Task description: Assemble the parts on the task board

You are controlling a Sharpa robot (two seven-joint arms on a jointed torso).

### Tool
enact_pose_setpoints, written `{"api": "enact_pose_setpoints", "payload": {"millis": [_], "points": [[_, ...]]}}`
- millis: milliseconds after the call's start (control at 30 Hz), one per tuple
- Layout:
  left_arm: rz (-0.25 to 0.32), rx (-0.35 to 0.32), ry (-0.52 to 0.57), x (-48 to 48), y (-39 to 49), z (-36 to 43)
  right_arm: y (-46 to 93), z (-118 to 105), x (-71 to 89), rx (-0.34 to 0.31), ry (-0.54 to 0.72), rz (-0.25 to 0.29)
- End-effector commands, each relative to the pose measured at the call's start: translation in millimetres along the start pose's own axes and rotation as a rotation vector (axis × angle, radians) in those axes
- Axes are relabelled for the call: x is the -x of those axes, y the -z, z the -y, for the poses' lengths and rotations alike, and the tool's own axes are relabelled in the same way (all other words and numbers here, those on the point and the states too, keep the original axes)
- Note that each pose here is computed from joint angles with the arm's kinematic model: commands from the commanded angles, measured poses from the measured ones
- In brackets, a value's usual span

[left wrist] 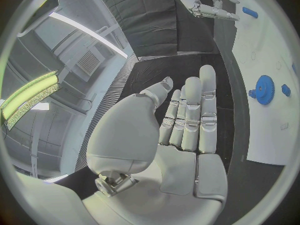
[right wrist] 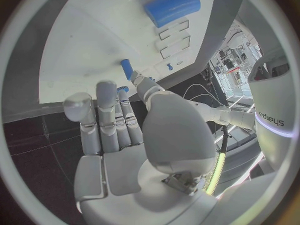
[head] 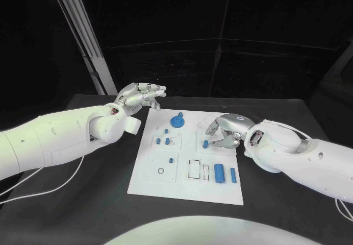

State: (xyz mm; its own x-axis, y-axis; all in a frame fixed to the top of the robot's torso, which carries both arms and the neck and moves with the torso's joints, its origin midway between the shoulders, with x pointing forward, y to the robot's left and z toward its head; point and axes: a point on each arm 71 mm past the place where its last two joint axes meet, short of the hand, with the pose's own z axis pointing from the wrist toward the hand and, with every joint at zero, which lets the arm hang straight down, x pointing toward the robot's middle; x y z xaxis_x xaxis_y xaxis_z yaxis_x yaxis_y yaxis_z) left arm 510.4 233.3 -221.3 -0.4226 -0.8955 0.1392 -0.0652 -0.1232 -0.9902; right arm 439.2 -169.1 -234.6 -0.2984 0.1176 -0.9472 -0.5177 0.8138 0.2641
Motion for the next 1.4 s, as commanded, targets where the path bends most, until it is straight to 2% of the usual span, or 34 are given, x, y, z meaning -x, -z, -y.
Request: {"api": "enact_pose_setpoints", "payload": {"millis": [33, 400, 967, 1133, 1400], "points": [[-0.01, -0.005, 0.009, -1.7, -0.9, 1.1, -3.8, -2.6, -1.7, 0.009, 0.027, -0.027], [-0.01, -0.004, 0.009, -1.8, -1.3, 0.9, -14.5, -7.9, -9.8, 0.026, 0.038, -0.087], [-0.012, -0.004, 0.009, -1.7, -1.7, 0.7, -20.6, -12.6, -14.1, 0.038, 0.052, -0.118], [-0.01, -0.004, 0.008, -1.2, -1.7, 0.7, -21.0, -13.2, -13.0, 0.038, 0.054, -0.101], [-0.01, -0.003, 0.008, -0.9, -1.5, 0.8, -19.6, -13.4, -7.3, 0.036, 0.058, -0.027]]}}
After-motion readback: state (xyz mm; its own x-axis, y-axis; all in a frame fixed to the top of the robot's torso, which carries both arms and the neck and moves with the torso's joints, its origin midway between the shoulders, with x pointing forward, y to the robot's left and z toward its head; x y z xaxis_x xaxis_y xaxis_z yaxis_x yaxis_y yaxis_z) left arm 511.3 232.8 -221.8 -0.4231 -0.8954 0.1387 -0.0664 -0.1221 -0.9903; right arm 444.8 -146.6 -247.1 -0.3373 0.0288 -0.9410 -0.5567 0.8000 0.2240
